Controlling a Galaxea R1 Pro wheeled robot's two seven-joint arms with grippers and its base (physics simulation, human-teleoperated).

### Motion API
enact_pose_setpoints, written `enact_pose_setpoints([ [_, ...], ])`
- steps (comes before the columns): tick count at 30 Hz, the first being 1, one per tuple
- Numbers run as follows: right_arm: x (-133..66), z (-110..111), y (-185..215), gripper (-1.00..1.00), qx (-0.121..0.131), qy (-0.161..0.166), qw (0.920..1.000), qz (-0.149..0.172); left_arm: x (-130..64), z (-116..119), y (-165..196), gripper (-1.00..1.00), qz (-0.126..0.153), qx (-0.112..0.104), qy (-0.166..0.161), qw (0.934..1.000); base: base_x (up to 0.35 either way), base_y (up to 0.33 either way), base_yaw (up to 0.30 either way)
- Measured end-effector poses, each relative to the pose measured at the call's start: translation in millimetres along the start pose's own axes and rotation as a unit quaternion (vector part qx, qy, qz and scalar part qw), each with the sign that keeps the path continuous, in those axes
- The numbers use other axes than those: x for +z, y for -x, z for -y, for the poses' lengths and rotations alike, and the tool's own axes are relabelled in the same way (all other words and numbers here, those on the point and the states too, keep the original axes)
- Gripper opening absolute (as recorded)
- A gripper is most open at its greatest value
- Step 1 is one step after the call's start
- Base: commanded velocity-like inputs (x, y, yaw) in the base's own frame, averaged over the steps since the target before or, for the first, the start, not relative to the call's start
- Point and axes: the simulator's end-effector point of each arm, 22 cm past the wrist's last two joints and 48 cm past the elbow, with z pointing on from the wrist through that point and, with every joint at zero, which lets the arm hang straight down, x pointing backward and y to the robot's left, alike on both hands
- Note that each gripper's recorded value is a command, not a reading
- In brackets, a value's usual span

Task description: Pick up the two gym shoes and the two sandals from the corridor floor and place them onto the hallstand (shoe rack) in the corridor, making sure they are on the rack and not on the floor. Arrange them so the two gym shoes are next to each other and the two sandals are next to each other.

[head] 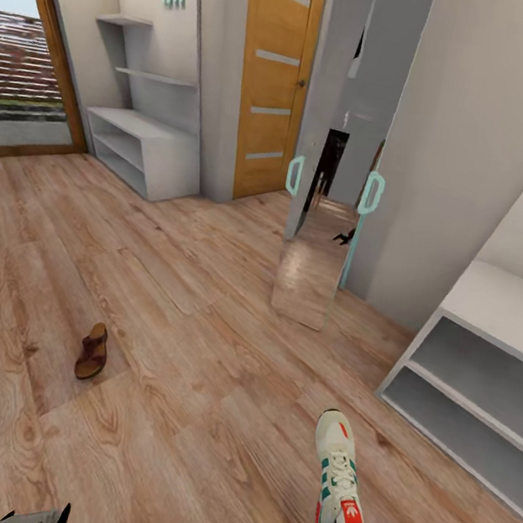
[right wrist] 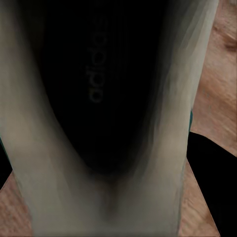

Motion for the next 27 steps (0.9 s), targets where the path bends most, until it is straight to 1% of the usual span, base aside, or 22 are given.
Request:
enact_pose_setpoints([
  [4, 0.0, 0.4, 0.0, -1.00, 0.000, -0.001, 1.0000, 0.000, 0.0, 0.1, 0.0, 1.00, 0.000, 0.000, 0.000, 1.0000, 0.339, 0.000, 0.046],
  [7, 0.0, 0.4, -0.2, -1.00, 0.000, -0.001, 1.0000, 0.000, -0.1, 0.2, -0.1, 1.00, 0.000, 0.000, -0.001, 1.0000, 0.339, 0.000, 0.182],
  [15, 0.0, 0.4, -0.2, -1.00, 0.000, -0.001, 1.0000, 0.000, -0.2, 0.7, -0.4, 1.00, 0.000, 0.000, -0.002, 1.0000, 0.339, -0.006, 0.259],
  [25, 0.0, 1.2, -0.4, -1.00, 0.001, -0.002, 1.0000, 0.000, -0.3, 1.4, -1.1, 1.00, -0.001, 0.000, -0.003, 1.0000, 0.336, -0.088, 0.278],
  [27, 0.1, 0.7, -0.1, -1.00, 0.000, -0.001, 1.0000, 0.000, -1.5, 1.7, -6.8, 1.00, -0.007, 0.000, -0.003, 1.0000, 0.335, -0.100, 0.246],
])
